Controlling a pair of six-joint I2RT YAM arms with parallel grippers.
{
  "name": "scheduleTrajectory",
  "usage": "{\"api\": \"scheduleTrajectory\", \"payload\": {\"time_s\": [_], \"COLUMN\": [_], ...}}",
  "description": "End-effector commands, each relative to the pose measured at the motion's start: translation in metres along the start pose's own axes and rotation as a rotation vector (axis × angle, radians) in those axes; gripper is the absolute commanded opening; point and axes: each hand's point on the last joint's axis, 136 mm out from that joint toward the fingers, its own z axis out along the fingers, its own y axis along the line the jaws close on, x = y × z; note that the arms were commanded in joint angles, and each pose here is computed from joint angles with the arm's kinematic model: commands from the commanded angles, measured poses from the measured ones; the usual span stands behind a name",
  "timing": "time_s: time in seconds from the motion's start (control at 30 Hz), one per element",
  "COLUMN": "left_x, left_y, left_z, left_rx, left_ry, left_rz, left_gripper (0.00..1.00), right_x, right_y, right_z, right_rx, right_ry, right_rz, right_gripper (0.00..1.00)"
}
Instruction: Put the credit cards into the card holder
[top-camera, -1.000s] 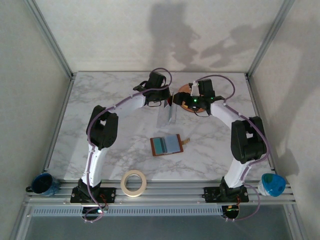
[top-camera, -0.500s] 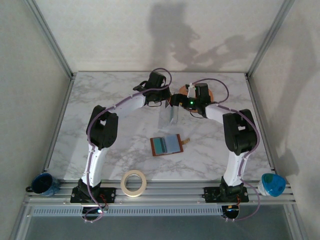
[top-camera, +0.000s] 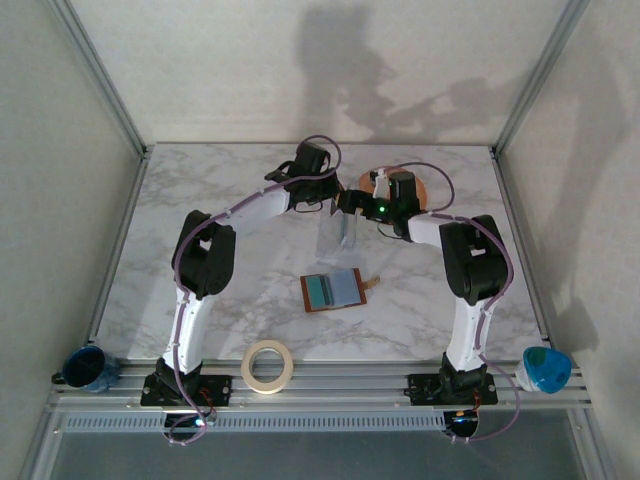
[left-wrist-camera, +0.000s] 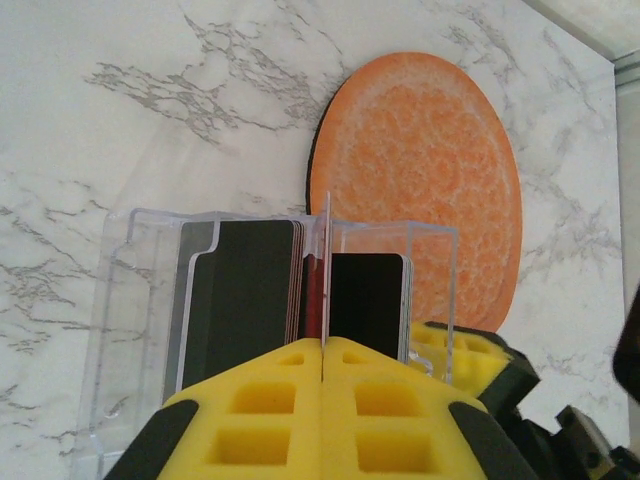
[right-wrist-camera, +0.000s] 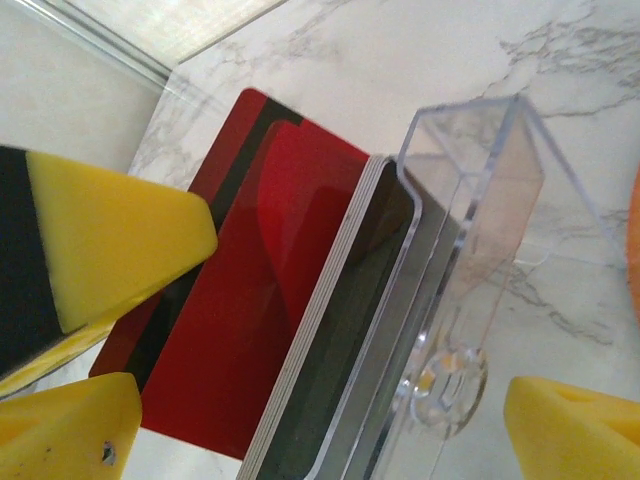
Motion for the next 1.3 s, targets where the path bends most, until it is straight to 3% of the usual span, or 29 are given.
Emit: {"api": "scheduleTrajectory", "payload": {"time_s": [0.0,0.53,0.97,1.27], "left_x": [0.013,0.015,0.014,0.013], "left_y": [-0.013,-0.012,-0.019,-0.020], "left_z": [-0.001,0.002,-0.004,-0.015], "left_rx": [0.047,0.046,0.063,0.063], "left_ry": [0.037,0.044,0.047,0.036], "left_rz": [-0.038,-0.046,-0.048,-0.041], "left_gripper": [0.02,0.02,0.00,0.00], "right_x": [0.011,0.014,0.013,0.008], "right_y": [0.002,-0.001,-0.034,-0.030], "right_z": [0.007,0.011,0.007,0.002], "right_rx": [-0.038,-0.058,0.152,0.158], "right_ry": [0.012,0.012,0.017,0.004], "right_rz": [-0.021,0.013,0.056,0.073], "right_gripper": [0.99,0.99,0.92,0.87]}}
